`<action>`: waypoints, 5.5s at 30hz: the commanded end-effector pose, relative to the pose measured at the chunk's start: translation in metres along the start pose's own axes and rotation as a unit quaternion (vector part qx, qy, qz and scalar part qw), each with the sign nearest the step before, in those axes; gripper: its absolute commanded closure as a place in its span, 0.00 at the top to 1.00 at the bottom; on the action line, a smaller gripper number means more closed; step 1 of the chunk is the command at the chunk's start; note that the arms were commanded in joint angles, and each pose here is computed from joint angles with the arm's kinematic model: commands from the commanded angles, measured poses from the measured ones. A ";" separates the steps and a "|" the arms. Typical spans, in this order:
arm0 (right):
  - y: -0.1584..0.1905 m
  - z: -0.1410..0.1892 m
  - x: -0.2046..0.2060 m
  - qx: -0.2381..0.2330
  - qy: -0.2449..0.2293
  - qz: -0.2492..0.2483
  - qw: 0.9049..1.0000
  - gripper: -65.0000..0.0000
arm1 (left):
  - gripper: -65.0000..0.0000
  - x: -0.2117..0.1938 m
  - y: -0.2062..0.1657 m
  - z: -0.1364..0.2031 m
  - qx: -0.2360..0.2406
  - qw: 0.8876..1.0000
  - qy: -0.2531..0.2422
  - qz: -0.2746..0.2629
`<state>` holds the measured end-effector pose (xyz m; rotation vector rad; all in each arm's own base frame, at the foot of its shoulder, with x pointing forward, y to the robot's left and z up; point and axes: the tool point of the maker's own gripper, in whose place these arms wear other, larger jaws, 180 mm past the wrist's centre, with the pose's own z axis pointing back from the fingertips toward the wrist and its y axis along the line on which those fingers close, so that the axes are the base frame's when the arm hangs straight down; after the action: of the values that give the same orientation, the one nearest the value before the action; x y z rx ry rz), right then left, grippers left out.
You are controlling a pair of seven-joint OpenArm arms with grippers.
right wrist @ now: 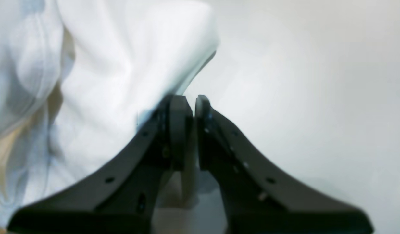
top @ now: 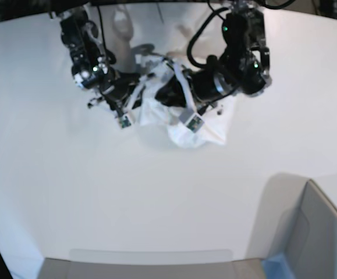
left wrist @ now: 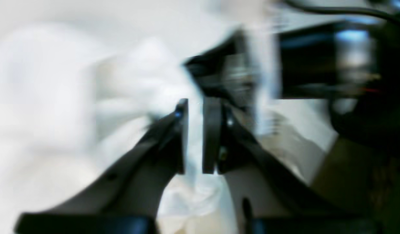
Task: Layout the t-shirt on the table in an organized manner, then fold the t-shirt properly
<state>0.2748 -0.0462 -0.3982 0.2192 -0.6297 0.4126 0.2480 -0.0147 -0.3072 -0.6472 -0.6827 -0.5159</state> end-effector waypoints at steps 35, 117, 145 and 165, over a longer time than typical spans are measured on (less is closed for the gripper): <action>-0.115 0.103 0.006 -0.164 -0.088 -0.078 0.979 0.10 | 0.00 0.029 0.001 -0.046 -0.004 0.999 -0.031 0.018; 0.054 0.066 -0.024 0.208 -0.068 -0.136 0.966 0.00 | 0.00 -0.003 0.141 -0.036 0.137 0.988 -0.030 0.067; 0.022 0.015 0.150 0.126 -0.151 0.016 0.980 0.00 | 0.00 -0.053 0.215 0.102 0.306 0.929 -0.127 0.167; -0.031 0.067 0.034 -0.009 -0.108 -0.030 0.994 0.00 | 0.00 -0.120 0.091 0.094 0.203 0.978 0.034 0.020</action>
<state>0.2729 -0.0864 -0.3389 0.2583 -0.7919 0.3192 0.1806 0.1370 -0.3763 -0.2689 -0.6525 -0.3384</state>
